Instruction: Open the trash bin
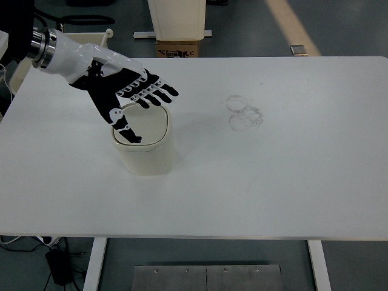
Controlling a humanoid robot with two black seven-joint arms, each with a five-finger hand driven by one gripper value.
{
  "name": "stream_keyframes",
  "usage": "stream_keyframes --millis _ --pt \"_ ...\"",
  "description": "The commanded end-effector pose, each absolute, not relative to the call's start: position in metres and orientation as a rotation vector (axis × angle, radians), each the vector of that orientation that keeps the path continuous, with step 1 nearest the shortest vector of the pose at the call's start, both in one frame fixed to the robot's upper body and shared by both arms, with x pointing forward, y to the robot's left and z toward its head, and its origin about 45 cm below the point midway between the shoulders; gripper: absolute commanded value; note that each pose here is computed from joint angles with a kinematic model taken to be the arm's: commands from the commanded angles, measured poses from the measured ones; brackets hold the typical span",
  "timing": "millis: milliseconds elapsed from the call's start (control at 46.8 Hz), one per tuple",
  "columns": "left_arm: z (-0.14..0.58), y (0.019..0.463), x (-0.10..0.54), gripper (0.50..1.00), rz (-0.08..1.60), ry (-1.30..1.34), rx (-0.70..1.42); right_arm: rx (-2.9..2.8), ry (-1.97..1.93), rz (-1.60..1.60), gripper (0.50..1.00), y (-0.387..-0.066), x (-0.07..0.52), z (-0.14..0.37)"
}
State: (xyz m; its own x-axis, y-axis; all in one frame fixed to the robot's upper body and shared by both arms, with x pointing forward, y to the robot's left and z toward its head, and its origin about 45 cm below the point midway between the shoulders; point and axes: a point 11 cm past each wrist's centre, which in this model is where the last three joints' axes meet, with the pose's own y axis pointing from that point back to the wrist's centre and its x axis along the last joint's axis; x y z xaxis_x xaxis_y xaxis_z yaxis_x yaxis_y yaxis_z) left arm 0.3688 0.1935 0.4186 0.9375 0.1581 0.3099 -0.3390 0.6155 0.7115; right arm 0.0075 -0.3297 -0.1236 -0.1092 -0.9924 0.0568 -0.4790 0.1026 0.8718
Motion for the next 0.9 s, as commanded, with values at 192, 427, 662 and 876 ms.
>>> stream_keyframes --millis 192,427,662,876 --pt "0.405 0.206 0.369 1.0 0.3 -0.201 0.914 1.458 -1.683 -0.931 0.991 -0.33 0.008 -0.124" --pt "0.39 0.22 0.369 1.0 0.3 -0.197 0.982 1.458 -1.683 -0.931 0.991 -0.33 0.008 -0.124" --pt "0.381 0.228 0.37 1.0 0.297 -0.198 1.021 1.458 -1.683 -0.931 0.991 -0.33 0.008 -0.124" --pt "0.358 0.243 0.375 1.0 0.315 -0.171 1.062 1.458 -1.683 -0.931 0.991 -0.33 0.008 -0.124"
